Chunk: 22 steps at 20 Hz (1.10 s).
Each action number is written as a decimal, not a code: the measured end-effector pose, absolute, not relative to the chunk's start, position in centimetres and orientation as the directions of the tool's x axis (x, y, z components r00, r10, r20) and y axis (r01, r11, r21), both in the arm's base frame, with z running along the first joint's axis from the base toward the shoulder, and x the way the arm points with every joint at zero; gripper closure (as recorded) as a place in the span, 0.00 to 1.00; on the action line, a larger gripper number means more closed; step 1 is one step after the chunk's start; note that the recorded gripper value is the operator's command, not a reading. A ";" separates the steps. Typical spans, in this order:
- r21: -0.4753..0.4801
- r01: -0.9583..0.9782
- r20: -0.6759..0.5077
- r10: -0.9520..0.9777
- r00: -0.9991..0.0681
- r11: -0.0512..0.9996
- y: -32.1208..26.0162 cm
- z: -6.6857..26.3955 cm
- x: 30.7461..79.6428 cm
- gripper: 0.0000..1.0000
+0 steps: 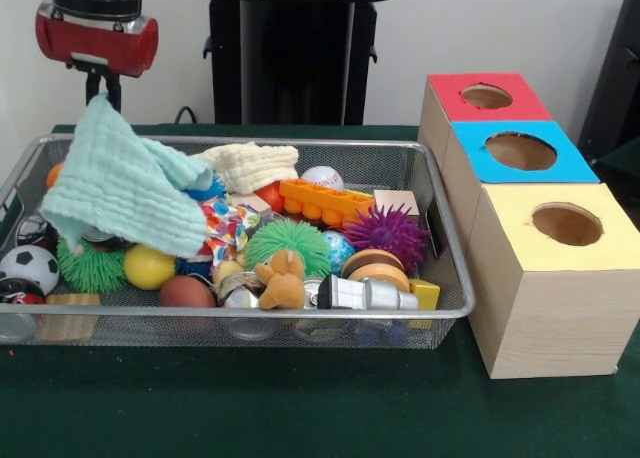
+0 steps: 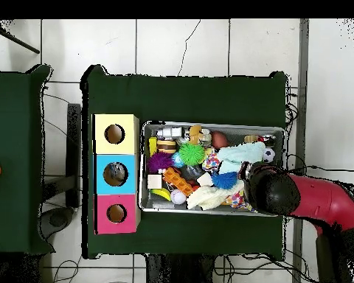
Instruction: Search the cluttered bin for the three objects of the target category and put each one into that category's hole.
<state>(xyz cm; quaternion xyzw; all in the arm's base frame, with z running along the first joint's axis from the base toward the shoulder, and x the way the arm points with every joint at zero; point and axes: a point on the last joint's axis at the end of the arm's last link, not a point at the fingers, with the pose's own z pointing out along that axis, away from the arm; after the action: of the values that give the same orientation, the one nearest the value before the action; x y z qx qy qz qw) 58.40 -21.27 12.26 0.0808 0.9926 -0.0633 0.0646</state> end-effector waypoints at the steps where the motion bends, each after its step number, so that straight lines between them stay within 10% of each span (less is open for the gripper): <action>1: -0.117 0.167 -0.139 0.150 -0.979 0.979 -21.3 12.3 58.4 1.00; 22: -0.231 0.183 -0.149 0.152 -0.977 0.956 -25.6 21.7 60.1 1.00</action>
<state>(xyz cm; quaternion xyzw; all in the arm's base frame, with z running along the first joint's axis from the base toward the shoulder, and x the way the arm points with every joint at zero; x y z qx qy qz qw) 60.12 -25.62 21.69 0.0849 0.9867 -0.1225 0.0650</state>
